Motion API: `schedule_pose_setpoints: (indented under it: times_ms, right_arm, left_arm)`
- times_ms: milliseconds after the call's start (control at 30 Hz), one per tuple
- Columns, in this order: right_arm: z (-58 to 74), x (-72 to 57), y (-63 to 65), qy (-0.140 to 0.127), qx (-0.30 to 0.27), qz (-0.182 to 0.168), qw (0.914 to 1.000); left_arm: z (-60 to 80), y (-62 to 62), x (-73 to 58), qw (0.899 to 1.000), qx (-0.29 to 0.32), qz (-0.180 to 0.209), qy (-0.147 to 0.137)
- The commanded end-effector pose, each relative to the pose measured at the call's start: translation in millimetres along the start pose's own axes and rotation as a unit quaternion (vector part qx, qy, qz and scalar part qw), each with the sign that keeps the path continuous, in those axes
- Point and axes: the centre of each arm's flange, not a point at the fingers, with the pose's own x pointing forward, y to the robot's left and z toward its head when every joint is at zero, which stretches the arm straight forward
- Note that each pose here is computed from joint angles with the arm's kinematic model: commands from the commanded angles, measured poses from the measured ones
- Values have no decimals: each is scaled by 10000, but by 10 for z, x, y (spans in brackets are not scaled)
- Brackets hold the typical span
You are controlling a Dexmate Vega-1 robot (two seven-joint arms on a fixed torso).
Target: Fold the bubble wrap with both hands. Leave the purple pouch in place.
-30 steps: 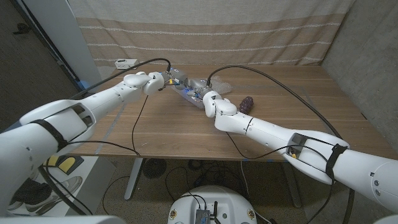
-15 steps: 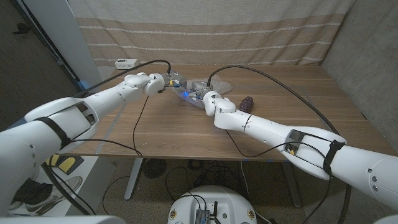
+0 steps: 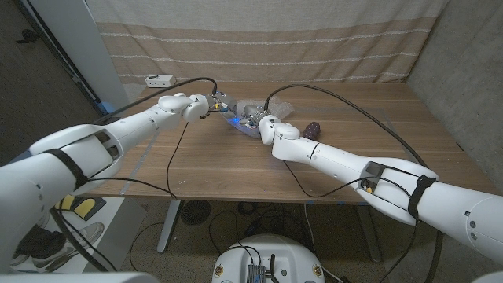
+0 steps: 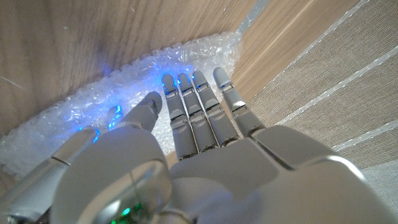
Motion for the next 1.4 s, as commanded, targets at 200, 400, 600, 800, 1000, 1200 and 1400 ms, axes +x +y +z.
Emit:
schedule_pose_setpoints:
  times_ms: [200, 400, 600, 800, 1000, 1200, 1400]
  right_arm:
    - [-63, -96, -48, -103, 98, -239, 9996]
    - [-86, -177, -109, -298, 214, -668, 9971]
    - [-89, -260, -156, -483, 321, -1100, 9922]
    - [-103, -354, -204, -585, 428, -1502, 9860]
    - [-159, -428, -249, -630, 560, -1915, 9779]
    - [-259, -457, -337, -573, 640, -2161, 9726]
    - [-368, -486, -382, -491, 790, -2401, 9663]
  left_arm:
    - [34, 70, -97, 9998, 64, 193, 45]
    - [22, 162, -201, 9979, 113, 627, 120]
    - [-8, 313, -344, 9915, 146, 1266, 245]
    - [-32, 430, -484, 9838, 24, 1758, 338]
    - [-64, 473, -605, 9739, -421, 2180, 464]
    - [-98, 393, -760, 9533, -1057, 2747, 678]
    - [-89, 217, -912, 9310, -1572, 3163, 919]
